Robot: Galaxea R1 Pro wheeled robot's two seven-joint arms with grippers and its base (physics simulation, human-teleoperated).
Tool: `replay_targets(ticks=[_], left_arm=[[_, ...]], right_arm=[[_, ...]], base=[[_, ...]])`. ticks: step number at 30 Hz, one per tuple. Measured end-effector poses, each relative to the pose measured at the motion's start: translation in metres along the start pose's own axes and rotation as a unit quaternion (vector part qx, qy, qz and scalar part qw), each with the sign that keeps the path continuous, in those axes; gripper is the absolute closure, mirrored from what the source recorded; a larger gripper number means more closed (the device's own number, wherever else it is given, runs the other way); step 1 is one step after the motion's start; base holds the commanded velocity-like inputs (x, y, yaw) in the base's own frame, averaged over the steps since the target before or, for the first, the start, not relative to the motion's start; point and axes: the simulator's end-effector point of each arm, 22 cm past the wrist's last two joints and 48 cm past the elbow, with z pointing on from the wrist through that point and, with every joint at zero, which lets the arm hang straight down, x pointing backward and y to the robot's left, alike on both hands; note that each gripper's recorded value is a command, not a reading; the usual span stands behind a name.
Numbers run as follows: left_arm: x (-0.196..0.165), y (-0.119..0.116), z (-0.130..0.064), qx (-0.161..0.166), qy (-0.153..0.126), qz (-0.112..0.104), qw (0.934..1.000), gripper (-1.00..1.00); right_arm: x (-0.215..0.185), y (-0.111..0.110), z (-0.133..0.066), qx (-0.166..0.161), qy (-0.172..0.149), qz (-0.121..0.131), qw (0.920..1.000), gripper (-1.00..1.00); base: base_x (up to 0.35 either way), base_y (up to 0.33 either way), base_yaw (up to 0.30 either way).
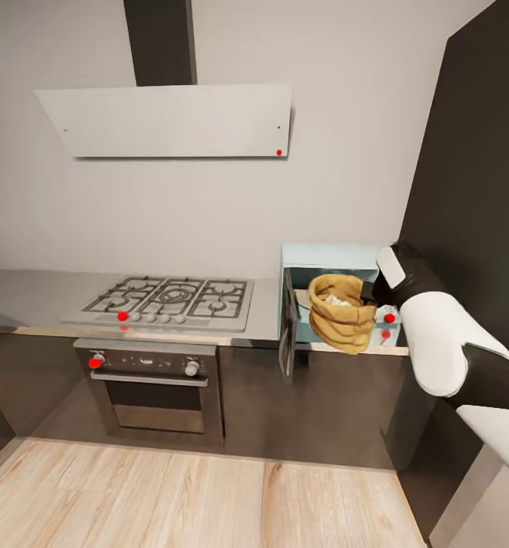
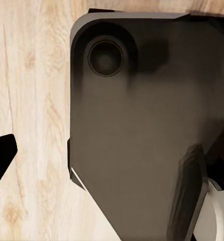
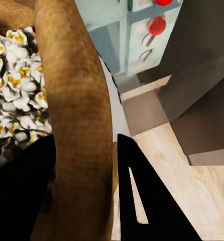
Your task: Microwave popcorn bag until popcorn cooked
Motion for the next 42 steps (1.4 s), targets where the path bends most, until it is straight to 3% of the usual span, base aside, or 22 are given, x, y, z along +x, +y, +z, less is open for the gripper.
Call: replay_targets(ticks=[3, 27, 32, 42], left_arm=[[0.000, 0.000, 0.000, 0.000, -0.001, 0.000, 1.0000, -1.00], [0.001, -0.001, 0.000, 0.001, 0.001, 0.001, 1.0000, -1.00], [0.001, -0.001, 0.000, 0.001, 0.001, 0.001, 1.0000, -1.00], [0.001, -0.001, 0.000, 0.001, 0.001, 0.000, 1.0000, -1.00]], right_arm=[[0.011, 0.001, 0.007, 0.003, 0.015, -0.009, 0.9998, 1.00], [0.011, 0.000, 0.007, 0.005, 0.015, -0.008, 0.9999, 1.00], [0.006, -0.013, 0.008, 0.012, 0.011, -0.001, 0.9999, 1.00], [0.005, -0.016, 0.008, 0.014, 0.011, -0.001, 0.9998, 1.00]], base=[[0.000, 0.000, 0.000], [0.109, 0.000, 0.000], [0.135, 0.000, 0.000], [0.108, 0.000, 0.000]])
